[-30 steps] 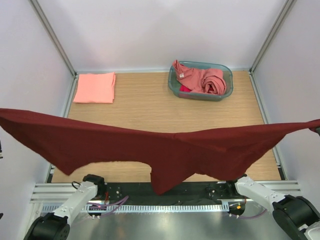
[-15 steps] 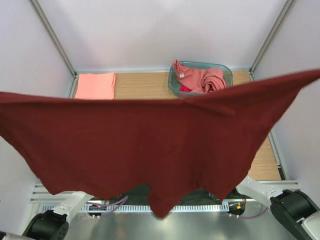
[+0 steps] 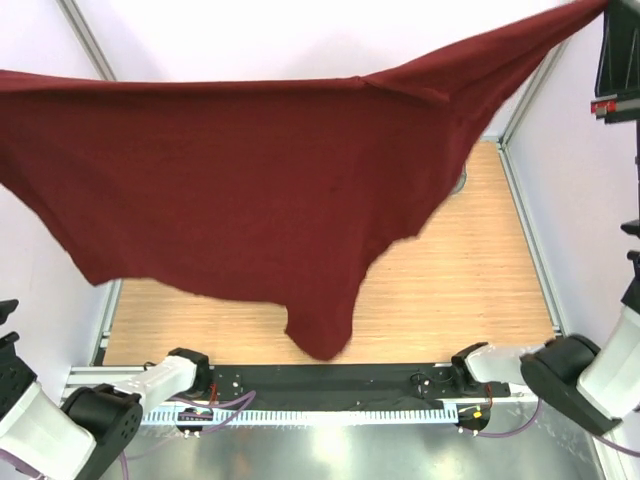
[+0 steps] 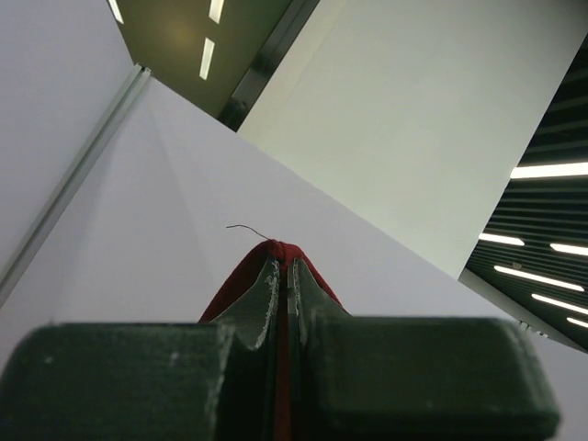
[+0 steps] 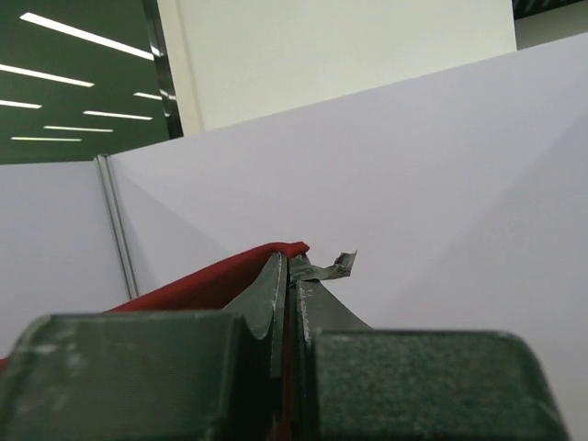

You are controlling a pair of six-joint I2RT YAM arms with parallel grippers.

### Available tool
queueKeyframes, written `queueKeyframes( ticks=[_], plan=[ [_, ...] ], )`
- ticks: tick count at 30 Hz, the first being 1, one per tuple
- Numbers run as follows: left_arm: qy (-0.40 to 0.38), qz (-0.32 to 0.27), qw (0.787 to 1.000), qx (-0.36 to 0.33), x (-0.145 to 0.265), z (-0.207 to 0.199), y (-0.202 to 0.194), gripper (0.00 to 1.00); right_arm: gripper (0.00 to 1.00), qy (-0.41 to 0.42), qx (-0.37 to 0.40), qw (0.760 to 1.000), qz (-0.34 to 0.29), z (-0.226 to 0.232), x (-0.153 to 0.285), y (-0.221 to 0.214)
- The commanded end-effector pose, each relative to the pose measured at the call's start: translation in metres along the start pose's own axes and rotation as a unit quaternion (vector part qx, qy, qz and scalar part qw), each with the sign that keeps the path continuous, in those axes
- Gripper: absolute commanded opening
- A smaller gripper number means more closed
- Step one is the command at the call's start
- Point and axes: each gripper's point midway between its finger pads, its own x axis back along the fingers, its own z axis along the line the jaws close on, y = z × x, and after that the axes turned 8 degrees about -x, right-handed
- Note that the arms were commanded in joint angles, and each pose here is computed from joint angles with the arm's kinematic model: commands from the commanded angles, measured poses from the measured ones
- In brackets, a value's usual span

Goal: Fold and stack the t-shirts
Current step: Flatten the tshirt out

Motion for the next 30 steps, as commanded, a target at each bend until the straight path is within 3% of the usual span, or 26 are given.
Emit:
queueKeyframes(
  ticks=[1,14,20,24,27,28,30],
  plan=[
    [-0.006,-0.064,0.997,0.03,0.021,0.0,0.053,0.01,0.01,-0.006,-0.009,0.992,-0.123,0.002,0.043,0.089],
    [-0.018,-0.079,0.995,0.051,0.063,0.008,0.092,0.01,0.01,0.056,-0.069,0.987,-0.132,0.03,0.082,0.121],
    [-0.011,-0.071,0.997,0.041,0.051,0.007,0.08,0.01,0.01,0.06,-0.081,0.985,-0.138,0.033,0.074,0.121],
    [0.008,-0.016,1.0,0.014,0.02,0.008,0.019,0.01,0.01,0.002,-0.059,0.994,-0.092,0.008,0.044,0.072],
    [0.032,0.049,0.998,-0.015,0.003,0.019,-0.054,0.01,0.01,-0.052,-0.031,0.998,-0.024,-0.02,0.026,0.006],
    [0.048,0.1,0.993,-0.038,-0.001,0.03,-0.107,0.0,0.01,-0.075,-0.025,0.997,-0.012,-0.031,0.025,-0.009],
    [0.06,0.147,0.986,-0.049,0.001,0.041,-0.159,0.01,0.01,-0.111,-0.002,0.993,0.031,-0.055,0.024,-0.062]
  ],
)
